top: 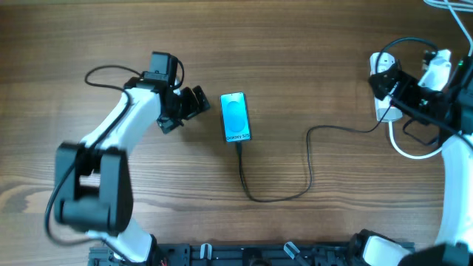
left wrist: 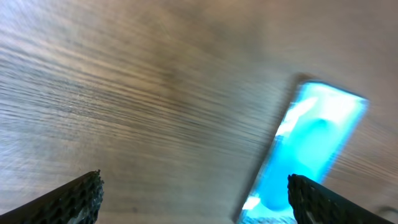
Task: Plug charger to phone and switch on socket
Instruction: 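Move the right gripper over the power strip switch beside the charger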
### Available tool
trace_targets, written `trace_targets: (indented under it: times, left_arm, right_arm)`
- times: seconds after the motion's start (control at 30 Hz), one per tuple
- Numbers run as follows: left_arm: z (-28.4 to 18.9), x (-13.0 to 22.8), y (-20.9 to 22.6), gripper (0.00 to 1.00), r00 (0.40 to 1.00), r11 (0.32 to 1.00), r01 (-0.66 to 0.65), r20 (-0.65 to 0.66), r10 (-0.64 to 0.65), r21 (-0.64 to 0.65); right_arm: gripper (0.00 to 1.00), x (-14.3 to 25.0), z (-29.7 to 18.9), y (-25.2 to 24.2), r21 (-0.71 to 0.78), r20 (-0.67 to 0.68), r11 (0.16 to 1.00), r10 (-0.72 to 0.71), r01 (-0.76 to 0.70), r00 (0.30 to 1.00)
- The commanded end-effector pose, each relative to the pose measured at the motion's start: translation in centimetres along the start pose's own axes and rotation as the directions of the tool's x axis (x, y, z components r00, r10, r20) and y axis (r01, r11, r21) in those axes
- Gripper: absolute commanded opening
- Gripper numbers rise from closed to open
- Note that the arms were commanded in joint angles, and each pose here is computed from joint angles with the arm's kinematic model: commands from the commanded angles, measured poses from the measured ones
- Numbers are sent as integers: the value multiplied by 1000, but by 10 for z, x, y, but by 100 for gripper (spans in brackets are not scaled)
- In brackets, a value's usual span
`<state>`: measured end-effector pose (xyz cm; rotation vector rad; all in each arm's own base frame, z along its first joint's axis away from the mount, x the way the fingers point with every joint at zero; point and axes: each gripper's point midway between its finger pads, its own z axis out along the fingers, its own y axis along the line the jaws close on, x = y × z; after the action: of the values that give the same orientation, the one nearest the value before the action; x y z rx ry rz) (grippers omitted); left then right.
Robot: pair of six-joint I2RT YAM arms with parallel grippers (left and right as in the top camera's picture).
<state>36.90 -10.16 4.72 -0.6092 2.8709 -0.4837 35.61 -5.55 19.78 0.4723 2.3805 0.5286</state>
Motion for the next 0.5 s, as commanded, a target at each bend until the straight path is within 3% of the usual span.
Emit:
trace_targets:
  times: [0.0, 0.3, 0.47]
  left_arm:
    - [-58, -11, -40, 100, 972, 977, -195, 152, 180, 91]
    - [-121, 41, -101, 100, 850, 851, -501, 276, 449, 156]
    - [-131, 64, -119, 100, 810, 805, -568, 295, 508, 174]
  right_arm:
    - [100, -7, 15, -33, 50, -17, 995, 87, -86, 996]
    - [99, -23, 31, -104, 142, 50, 953, 262, -267, 964]
    - [94, -39, 28, -125, 139, 127, 936, 306, -322, 944]
